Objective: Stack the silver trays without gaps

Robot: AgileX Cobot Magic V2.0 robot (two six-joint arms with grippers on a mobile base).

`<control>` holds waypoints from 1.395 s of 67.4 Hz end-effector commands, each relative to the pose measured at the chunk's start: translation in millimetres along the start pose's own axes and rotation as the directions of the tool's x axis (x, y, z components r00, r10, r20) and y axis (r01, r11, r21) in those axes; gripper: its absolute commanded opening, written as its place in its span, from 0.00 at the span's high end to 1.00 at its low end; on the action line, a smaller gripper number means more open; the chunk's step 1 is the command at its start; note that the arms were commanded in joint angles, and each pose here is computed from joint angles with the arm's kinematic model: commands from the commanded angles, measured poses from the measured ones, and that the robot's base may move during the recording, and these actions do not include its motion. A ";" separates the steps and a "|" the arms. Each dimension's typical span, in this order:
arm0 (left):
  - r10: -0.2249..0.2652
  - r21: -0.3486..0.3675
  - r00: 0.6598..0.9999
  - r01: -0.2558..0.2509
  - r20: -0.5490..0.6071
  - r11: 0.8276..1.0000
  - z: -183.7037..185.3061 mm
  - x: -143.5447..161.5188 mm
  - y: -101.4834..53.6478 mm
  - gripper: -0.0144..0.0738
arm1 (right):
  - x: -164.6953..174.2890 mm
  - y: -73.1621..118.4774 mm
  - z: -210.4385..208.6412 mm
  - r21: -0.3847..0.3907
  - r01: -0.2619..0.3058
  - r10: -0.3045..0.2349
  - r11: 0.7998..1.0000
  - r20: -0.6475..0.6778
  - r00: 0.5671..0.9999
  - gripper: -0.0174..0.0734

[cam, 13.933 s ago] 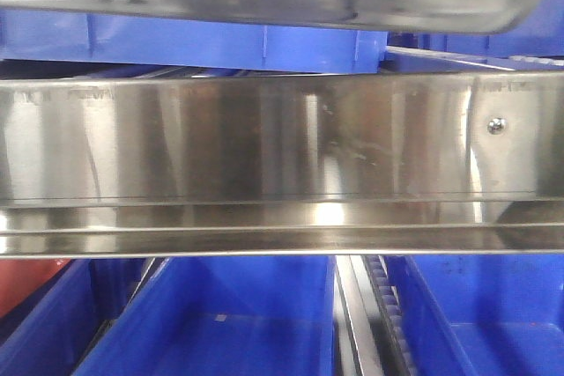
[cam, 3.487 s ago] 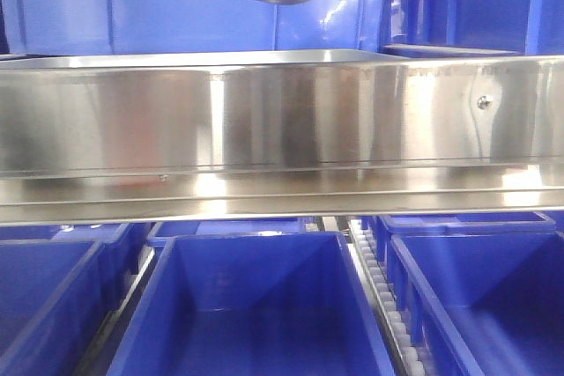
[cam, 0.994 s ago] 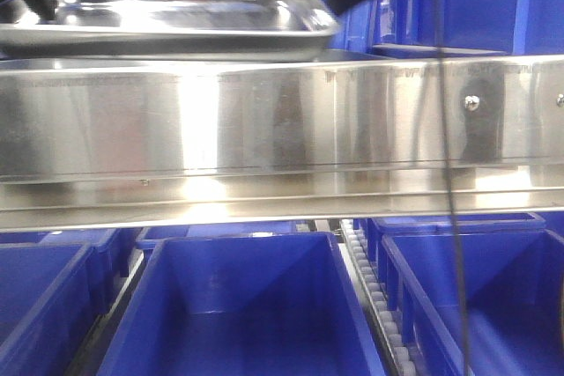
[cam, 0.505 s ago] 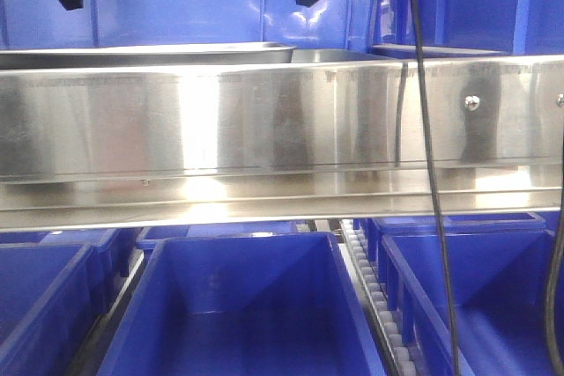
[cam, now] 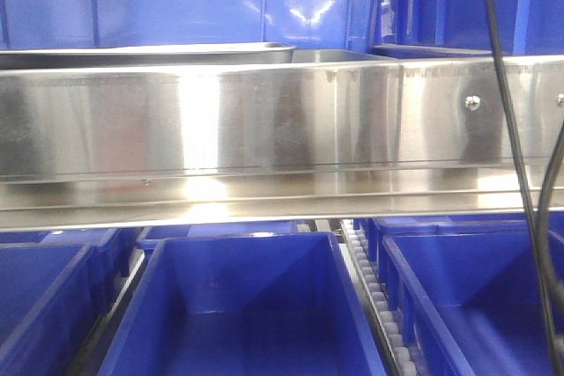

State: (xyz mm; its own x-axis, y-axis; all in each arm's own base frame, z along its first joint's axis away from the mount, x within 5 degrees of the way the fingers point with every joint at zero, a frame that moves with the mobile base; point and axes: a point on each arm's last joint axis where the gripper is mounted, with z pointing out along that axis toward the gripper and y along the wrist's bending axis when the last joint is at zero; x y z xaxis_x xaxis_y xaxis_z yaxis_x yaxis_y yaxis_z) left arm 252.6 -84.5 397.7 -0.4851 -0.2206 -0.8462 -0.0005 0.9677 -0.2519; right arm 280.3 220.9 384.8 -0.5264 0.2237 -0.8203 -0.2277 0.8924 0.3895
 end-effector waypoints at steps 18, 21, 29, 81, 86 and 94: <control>-0.057 0.296 0.968 -0.019 0.245 0.955 -63.0 12.0 -4.6 0.85 | -8.9 9.8 -63.7 -0.240 0.229 -0.177 0.944 0.220 0.959 0.83; -0.064 0.342 0.962 -0.032 0.265 0.939 -67.2 25.0 -2.3 0.85 | 0.5 6.5 -69.8 -0.284 0.257 -0.189 0.924 0.246 0.951 0.83; -0.100 0.461 0.938 -0.069 0.332 0.885 -78.3 60.5 7.1 0.85 | 29.2 -4.5 -85.3 -0.380 0.347 -0.238 0.857 0.305 0.922 0.83; -0.071 0.395 0.818 -0.198 0.571 0.897 -159.5 157.0 90.6 0.85 | 81.5 -84.3 -209.9 -0.390 0.363 -0.157 0.846 0.469 0.869 0.83; -0.073 0.396 0.816 -0.198 0.573 0.897 -160.1 157.1 90.9 0.85 | 80.7 -84.7 -214.5 -0.398 0.367 -0.146 0.841 0.486 0.862 0.83; -0.073 0.396 0.816 -0.198 0.573 0.897 -160.1 157.1 90.9 0.85 | 80.4 -84.0 -215.1 -0.404 0.370 -0.143 0.837 0.491 0.859 0.83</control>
State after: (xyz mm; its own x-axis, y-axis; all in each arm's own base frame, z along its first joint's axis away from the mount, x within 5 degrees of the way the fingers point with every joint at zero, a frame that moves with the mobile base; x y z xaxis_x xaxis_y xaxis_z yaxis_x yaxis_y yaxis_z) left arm 38.0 -12.0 316.1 0.0949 -0.3150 -0.9443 0.4301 0.8685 -0.2465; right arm 82.7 80.0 375.8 -0.0385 0.2606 -0.9647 -0.7058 0.6763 0.2108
